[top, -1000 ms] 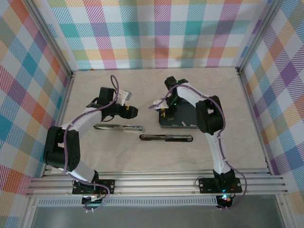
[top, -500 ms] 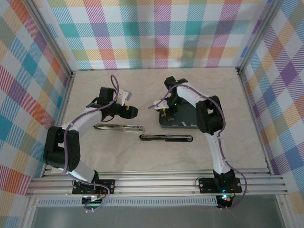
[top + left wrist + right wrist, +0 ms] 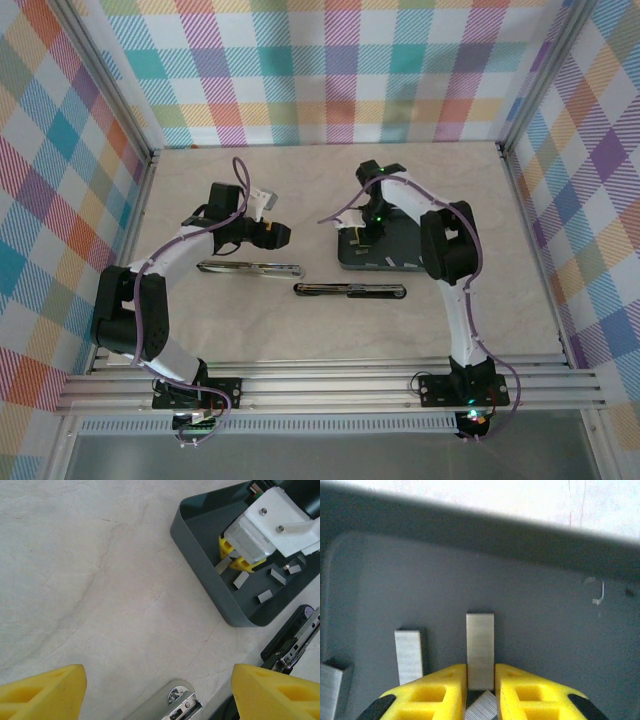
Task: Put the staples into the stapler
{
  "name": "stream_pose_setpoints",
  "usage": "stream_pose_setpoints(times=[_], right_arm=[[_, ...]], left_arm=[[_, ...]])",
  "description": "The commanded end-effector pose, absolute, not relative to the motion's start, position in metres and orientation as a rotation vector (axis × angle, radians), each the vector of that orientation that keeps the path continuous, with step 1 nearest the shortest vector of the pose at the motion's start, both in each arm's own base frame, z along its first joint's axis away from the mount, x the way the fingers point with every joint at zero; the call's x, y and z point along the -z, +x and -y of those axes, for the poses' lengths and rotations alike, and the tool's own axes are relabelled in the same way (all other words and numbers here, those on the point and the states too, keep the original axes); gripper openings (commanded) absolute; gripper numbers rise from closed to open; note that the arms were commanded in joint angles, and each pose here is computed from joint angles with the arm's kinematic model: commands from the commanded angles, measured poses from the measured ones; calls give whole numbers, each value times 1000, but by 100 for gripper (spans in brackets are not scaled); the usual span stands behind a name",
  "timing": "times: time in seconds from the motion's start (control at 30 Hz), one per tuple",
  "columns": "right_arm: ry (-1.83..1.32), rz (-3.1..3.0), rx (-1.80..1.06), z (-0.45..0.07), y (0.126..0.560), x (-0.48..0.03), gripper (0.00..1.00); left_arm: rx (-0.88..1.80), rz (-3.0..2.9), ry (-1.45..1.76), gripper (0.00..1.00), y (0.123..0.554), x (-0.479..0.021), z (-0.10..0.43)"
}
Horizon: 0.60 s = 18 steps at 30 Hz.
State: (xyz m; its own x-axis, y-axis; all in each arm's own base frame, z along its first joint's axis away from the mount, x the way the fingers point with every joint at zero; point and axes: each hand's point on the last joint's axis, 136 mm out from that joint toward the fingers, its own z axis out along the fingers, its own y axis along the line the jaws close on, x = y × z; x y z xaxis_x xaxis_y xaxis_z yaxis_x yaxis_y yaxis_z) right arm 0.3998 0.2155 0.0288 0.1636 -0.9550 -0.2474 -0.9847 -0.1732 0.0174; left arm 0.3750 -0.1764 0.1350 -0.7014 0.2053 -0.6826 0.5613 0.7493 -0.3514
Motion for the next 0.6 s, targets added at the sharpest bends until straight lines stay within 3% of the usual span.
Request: stream_pose_setpoints(times=[0.0, 0.33, 0.57], right_arm=[[-2247, -1982, -294, -202, 393, -44, 23], [-2122, -2079, -299, -179, 392, -56, 25], [-2069, -1942, -349, -212, 393, -79, 34]], left_arm=[[768, -2283, 570, 76, 378, -149, 177], [782, -2283, 563, 76, 380, -149, 179], [788, -2285, 554, 76, 380, -148, 179]])
